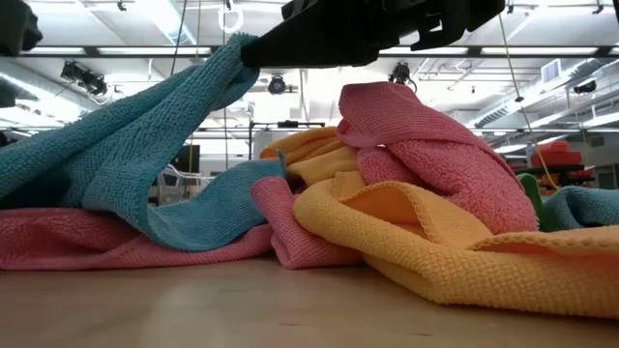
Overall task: Fold microfiber towels
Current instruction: Fold the left blue microfiber towel
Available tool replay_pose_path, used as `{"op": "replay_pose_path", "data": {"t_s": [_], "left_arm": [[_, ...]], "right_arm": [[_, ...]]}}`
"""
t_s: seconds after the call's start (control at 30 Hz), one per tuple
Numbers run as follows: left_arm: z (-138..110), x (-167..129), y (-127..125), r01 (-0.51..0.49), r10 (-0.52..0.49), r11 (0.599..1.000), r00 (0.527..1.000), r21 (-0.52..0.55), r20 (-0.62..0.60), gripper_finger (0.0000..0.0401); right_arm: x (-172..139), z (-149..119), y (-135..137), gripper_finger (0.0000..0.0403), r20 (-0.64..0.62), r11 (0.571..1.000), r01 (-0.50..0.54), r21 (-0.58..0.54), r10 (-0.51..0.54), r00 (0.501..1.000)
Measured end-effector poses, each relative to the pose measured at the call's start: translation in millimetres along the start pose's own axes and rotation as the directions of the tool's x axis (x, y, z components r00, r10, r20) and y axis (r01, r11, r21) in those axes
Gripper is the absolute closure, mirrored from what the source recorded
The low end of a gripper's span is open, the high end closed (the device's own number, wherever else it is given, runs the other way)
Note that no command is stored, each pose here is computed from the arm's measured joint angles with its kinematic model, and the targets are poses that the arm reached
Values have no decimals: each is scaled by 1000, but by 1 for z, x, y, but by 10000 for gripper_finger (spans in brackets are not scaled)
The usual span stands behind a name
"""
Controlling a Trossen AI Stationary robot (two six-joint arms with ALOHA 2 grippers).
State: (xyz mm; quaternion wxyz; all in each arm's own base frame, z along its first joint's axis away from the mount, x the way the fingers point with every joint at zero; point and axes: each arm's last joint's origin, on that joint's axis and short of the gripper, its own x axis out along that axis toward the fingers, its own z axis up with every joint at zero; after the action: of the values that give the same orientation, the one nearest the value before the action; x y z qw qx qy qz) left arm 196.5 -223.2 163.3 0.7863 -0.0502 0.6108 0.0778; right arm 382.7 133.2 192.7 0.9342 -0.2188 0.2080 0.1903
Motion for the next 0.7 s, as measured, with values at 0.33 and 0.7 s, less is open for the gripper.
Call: {"op": "replay_pose_path", "data": {"t_s": [0.33,0.7], "left_arm": [[7,2,4,12,-10,999,999,50,-33,377],[22,-61,17,-232,253,961,957,151,-143,390]], "right_arm": [[0,0,0,395,-1,1000,0,-3,0,1000],[0,3,-4,374,34,1000,19,0,-19,999]]}}
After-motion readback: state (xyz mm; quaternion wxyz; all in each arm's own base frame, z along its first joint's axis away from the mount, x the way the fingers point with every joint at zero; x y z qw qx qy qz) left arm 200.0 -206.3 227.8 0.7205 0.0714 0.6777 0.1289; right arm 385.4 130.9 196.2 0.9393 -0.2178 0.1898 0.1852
